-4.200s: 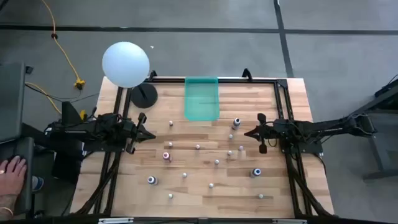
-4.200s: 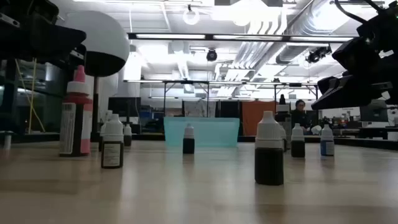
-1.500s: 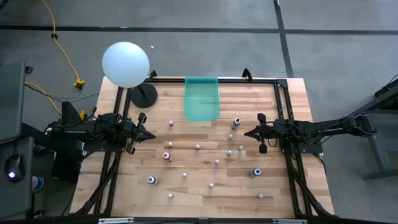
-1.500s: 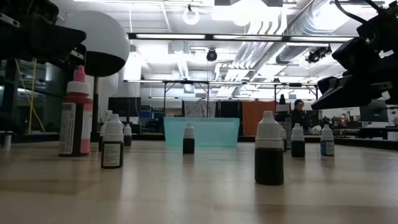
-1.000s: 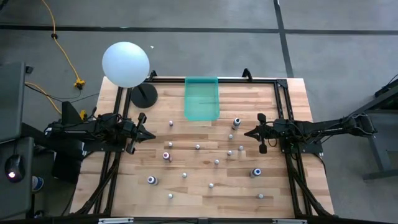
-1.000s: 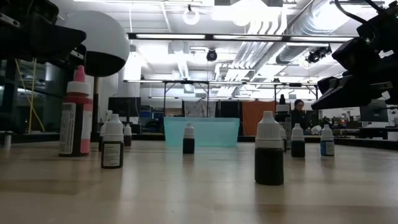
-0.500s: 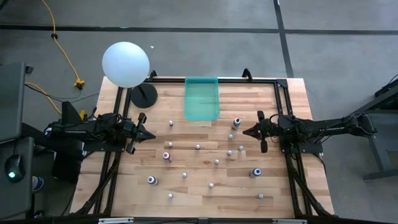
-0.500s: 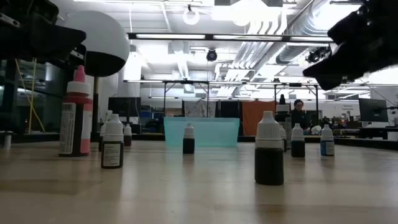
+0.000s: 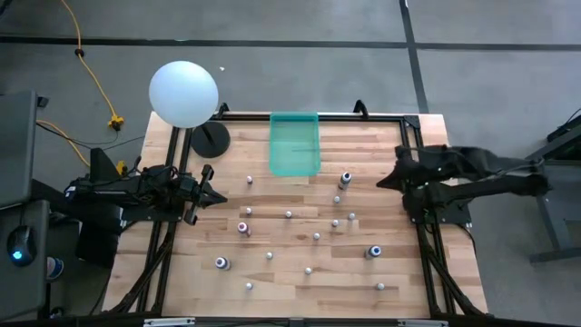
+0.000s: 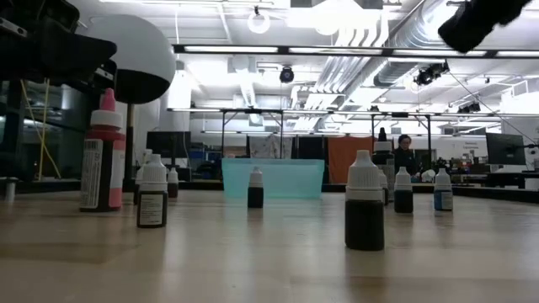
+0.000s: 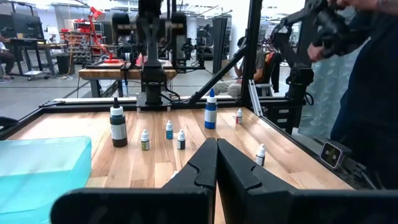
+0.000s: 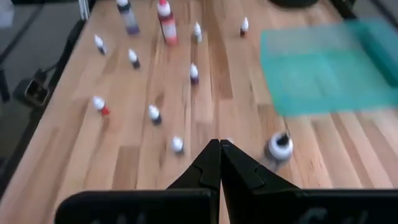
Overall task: Pick & Place food coloring
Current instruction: Put the large blue food coloring bottle into the light blue bin
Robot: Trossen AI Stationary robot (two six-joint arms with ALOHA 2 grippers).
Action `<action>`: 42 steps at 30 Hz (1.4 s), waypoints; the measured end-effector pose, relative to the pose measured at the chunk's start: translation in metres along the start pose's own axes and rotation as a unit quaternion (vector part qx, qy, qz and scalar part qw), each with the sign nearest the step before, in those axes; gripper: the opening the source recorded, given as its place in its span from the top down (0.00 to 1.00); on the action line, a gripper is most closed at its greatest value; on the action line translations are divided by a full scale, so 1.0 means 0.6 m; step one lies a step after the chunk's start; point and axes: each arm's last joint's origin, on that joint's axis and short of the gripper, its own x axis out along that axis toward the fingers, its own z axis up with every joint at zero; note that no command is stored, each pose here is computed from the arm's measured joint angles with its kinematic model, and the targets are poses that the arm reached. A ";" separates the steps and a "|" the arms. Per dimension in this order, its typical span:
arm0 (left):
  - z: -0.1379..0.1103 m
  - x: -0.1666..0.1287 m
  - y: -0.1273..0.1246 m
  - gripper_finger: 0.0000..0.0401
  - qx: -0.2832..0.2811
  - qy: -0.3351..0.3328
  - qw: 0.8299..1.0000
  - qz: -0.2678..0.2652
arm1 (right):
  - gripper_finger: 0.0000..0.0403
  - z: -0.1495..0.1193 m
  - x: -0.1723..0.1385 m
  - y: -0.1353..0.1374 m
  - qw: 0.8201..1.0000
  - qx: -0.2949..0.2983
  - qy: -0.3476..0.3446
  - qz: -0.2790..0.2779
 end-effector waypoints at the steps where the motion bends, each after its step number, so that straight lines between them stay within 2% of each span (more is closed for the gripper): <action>1: 0.000 0.000 0.000 1.00 0.000 0.000 1.000 0.000 | 1.00 0.010 -0.011 0.001 1.000 0.005 0.022 -0.002; 7: 0.000 0.000 0.000 1.00 0.000 0.000 1.000 0.000 | 1.00 0.059 -0.058 0.018 0.984 0.039 0.172 0.030; 12: 0.000 0.000 0.000 1.00 0.000 0.000 1.000 0.000 | 1.00 0.080 -0.073 0.040 0.964 0.020 0.254 0.082; 18: 0.000 0.000 0.000 1.00 0.000 0.000 1.000 0.000 | 1.00 0.081 -0.059 0.072 0.942 -0.024 0.302 0.148; 24: 0.000 0.000 0.000 1.00 0.000 0.000 1.000 0.000 | 1.00 0.073 -0.031 0.117 0.924 -0.067 0.336 0.168; 29: 0.000 0.000 0.000 1.00 0.000 0.000 1.000 0.000 | 1.00 0.068 0.002 0.155 0.911 -0.100 0.369 0.152; 35: 0.000 0.000 0.000 1.00 0.000 0.000 1.000 0.000 | 0.99 0.073 0.052 0.192 0.916 -0.064 0.374 0.131; 38: 0.000 0.000 0.000 1.00 0.000 0.000 1.000 0.000 | 0.94 0.073 0.070 0.200 0.917 -0.028 0.383 0.106; 42: 0.000 0.000 0.000 1.00 0.000 0.000 1.000 0.000 | 0.81 0.069 0.086 0.212 0.917 0.004 0.391 0.078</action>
